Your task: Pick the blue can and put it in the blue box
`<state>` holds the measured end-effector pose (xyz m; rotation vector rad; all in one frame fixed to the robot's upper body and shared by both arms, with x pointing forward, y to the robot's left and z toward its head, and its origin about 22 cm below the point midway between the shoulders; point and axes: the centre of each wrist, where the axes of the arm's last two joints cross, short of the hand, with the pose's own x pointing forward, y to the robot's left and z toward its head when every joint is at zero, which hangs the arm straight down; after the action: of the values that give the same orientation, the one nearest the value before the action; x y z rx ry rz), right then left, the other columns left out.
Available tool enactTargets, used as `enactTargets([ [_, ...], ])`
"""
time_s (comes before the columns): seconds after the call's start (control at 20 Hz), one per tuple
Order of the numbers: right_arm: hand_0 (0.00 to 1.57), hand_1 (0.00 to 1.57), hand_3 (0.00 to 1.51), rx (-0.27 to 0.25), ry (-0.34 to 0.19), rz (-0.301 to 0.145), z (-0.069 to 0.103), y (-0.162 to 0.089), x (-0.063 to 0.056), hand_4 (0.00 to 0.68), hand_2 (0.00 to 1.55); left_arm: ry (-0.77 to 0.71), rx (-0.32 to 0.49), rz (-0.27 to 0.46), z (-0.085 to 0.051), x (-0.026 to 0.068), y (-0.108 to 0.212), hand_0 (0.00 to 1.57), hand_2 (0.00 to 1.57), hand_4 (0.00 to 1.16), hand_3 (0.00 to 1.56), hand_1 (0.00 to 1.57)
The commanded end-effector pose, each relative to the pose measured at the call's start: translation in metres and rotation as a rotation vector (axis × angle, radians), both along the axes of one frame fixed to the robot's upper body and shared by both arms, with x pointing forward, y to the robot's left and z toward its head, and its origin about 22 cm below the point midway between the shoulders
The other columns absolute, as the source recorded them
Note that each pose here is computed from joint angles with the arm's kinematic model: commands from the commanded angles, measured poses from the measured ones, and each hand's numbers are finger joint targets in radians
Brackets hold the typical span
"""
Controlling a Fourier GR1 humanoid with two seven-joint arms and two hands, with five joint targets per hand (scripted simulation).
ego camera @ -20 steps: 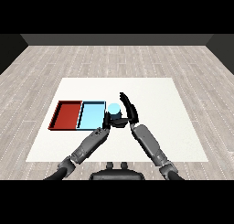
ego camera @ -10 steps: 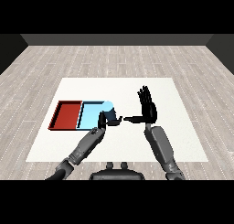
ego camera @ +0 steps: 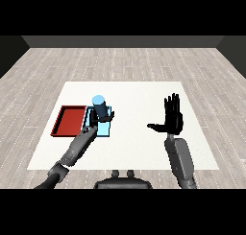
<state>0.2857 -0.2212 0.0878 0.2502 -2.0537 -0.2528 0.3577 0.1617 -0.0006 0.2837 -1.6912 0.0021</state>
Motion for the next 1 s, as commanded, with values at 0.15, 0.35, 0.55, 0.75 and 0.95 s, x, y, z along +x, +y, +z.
enactTargets([
  [0.15,0.0,0.0,0.0,0.008,0.032,-0.049,0.001,-0.022,-0.002,0.0,0.0,0.109,0.093,0.09,-0.007,0.034,0.056,1.57,1.57,1.1,1.51,1.57],
  [0.35,0.0,0.0,0.0,0.0,0.053,-0.066,-0.024,-0.026,0.001,0.0,0.0,0.247,0.132,0.163,-0.022,0.0355,0.074,1.57,1.57,1.1,1.49,1.57],
  [0.55,0.0,0.0,0.0,0.017,0.064,-0.065,-0.011,-0.012,0.022,0.0,0.0,0.43,0.2,0.216,-0.042,0.0307,0.06,1.57,1.54,1.0,1.41,1.57],
  [0.75,0.0,0.0,0.0,0.016,0.071,-0.06,-0.02,-0.008,0.023,0.0,0.0,0.535,0.26,0.263,-0.068,0.014,0.063,1.51,1.4,0.9,1.18,1.51],
  [0.95,0.0,0.0,0.0,0.019,0.09,-0.075,-0.036,-0.035,0.02,0.0,0.0,0.703,0.271,0.251,-0.083,0.0003,0.079,0.95,0.87,0.93,0.81,0.95],
])
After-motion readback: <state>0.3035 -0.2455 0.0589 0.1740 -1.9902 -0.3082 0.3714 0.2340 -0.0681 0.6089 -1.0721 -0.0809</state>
